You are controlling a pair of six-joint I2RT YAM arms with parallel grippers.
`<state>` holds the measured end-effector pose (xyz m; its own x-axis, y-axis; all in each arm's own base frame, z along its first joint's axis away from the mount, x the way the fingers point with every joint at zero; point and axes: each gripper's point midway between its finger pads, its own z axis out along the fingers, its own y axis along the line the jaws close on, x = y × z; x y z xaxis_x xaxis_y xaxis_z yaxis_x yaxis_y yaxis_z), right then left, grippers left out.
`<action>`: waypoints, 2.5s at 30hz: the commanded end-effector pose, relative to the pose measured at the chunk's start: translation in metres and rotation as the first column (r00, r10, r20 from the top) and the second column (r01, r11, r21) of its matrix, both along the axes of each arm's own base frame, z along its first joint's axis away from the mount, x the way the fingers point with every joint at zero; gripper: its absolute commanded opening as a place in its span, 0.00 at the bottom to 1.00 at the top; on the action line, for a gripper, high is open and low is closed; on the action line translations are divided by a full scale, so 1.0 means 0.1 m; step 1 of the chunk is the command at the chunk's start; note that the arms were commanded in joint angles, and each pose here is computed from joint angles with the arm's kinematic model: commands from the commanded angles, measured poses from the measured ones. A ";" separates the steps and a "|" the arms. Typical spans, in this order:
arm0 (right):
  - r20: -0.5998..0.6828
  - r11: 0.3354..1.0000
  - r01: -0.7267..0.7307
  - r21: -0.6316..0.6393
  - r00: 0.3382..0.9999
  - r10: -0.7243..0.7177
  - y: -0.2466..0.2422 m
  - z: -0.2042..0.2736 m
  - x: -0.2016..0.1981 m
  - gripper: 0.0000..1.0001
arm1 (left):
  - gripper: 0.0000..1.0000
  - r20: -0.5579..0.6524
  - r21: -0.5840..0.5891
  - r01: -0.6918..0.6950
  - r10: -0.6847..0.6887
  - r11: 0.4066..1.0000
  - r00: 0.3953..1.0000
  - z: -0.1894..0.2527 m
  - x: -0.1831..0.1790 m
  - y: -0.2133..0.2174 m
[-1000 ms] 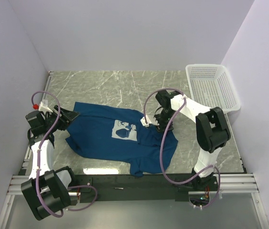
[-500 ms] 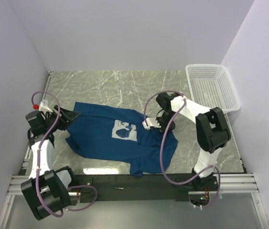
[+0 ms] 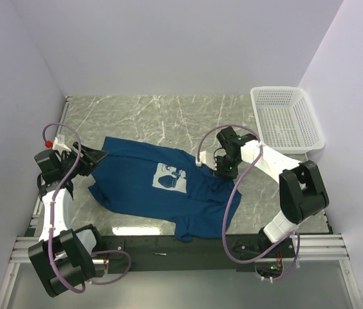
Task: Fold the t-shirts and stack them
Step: Fold the tshirt
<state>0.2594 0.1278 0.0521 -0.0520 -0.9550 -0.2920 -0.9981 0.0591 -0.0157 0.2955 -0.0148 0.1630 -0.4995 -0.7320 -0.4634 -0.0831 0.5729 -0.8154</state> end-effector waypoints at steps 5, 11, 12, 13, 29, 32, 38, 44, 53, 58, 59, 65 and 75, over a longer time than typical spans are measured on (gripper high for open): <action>0.108 0.857 0.499 0.129 0.852 -0.512 0.13 0.10 0.23 0.00 | 0.66 0.042 0.010 0.023 -0.024 1.000 0.999 0.05 0.01 -0.03; 0.409 0.776 0.576 0.258 0.662 -0.628 0.20 0.22 0.29 0.00 | 0.66 0.037 0.012 0.020 -0.020 1.000 0.999 0.04 0.01 -0.03; 0.482 0.749 0.595 0.292 0.585 -0.652 0.13 0.30 0.37 0.00 | 0.65 0.039 0.014 0.017 -0.018 1.000 0.999 0.05 0.01 -0.02; 0.504 0.749 0.587 0.307 0.567 -0.651 0.14 0.34 0.35 0.00 | 0.65 0.038 0.013 0.020 -0.021 1.000 0.999 0.05 0.01 -0.02; -0.047 0.960 0.043 0.276 0.998 -0.031 0.70 0.57 -1.05 0.39 | 0.66 0.031 0.010 0.018 -0.019 1.000 0.999 0.03 0.02 -0.02; -0.025 0.953 0.051 0.298 0.999 -0.046 0.68 0.63 -0.96 0.44 | 0.65 0.031 0.011 0.019 -0.020 1.000 0.999 0.03 0.02 -0.02; -0.049 0.923 0.199 0.330 0.980 -0.194 0.58 0.66 -0.66 0.54 | 0.65 0.029 0.009 0.017 -0.018 1.000 0.999 0.02 0.02 -0.02; -0.023 0.912 0.134 0.387 0.991 -0.135 0.62 0.56 -0.71 0.55 | 0.66 0.031 0.008 0.018 -0.018 1.000 0.999 0.03 0.02 -0.02; 0.024 0.950 0.211 0.228 0.975 -0.223 0.56 0.10 -0.41 0.55 | 0.66 0.029 0.008 0.018 -0.019 1.000 0.999 0.02 0.02 -0.02; 0.015 0.952 0.225 0.209 0.972 -0.234 0.58 0.03 -0.41 0.55 | 0.65 0.032 0.009 0.018 -0.019 1.000 0.999 0.03 0.02 -0.02; 0.015 0.954 0.218 0.203 0.974 -0.226 0.58 0.02 -0.43 0.54 | 0.66 0.030 0.008 0.018 -0.019 1.000 0.999 0.02 0.02 -0.02; -0.017 0.957 0.222 0.186 0.975 -0.223 0.59 -0.01 -0.49 0.35 | 0.66 0.033 0.008 0.021 -0.021 1.000 0.999 0.03 0.02 -0.02; -0.017 0.944 0.198 0.262 0.979 -0.201 0.67 0.26 -0.58 0.22 | 0.66 0.032 0.006 0.019 -0.019 1.000 0.999 0.03 0.02 -0.02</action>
